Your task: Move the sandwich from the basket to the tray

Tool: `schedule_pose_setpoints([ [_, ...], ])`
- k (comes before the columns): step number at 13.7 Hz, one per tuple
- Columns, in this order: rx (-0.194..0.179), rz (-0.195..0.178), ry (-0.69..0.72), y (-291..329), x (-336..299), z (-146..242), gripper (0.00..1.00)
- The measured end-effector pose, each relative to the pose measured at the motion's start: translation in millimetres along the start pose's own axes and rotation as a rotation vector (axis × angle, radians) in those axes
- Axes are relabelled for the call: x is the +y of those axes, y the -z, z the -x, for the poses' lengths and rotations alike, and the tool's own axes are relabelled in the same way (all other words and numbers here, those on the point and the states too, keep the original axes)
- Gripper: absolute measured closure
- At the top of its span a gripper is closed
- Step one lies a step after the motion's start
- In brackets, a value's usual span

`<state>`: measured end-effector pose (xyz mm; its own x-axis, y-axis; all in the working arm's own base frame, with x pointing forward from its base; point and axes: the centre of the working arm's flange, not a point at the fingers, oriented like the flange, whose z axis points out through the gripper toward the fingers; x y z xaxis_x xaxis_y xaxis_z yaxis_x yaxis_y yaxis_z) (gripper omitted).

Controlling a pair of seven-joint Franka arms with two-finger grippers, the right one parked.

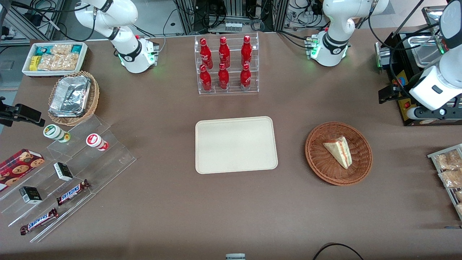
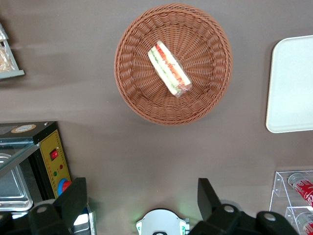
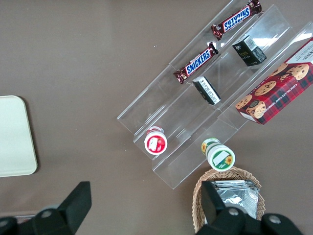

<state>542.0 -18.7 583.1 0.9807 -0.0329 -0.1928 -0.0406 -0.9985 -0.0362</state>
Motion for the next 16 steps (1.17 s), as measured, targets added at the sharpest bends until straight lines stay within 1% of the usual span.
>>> schedule_pose_setpoints([
  [3,-0.001,0.003,0.014,-0.4,-8.0,0.1,0.0],
  [6,-0.003,0.007,-0.01,-1.2,4.6,-0.6,0.0],
  [7,-0.011,0.011,-0.02,-4.9,10.3,-1.8,0.0],
  [9,-0.041,0.016,-0.032,-22.5,17.5,-7.2,0.0],
  [13,-0.063,0.016,-0.058,-77.8,32.8,-26.7,0.0],
  [15,-0.051,0.015,-0.068,-112.6,39.2,-34.0,0.0],
  [16,-0.039,0.015,-0.069,-128.7,40.2,-36.4,0.0],
])
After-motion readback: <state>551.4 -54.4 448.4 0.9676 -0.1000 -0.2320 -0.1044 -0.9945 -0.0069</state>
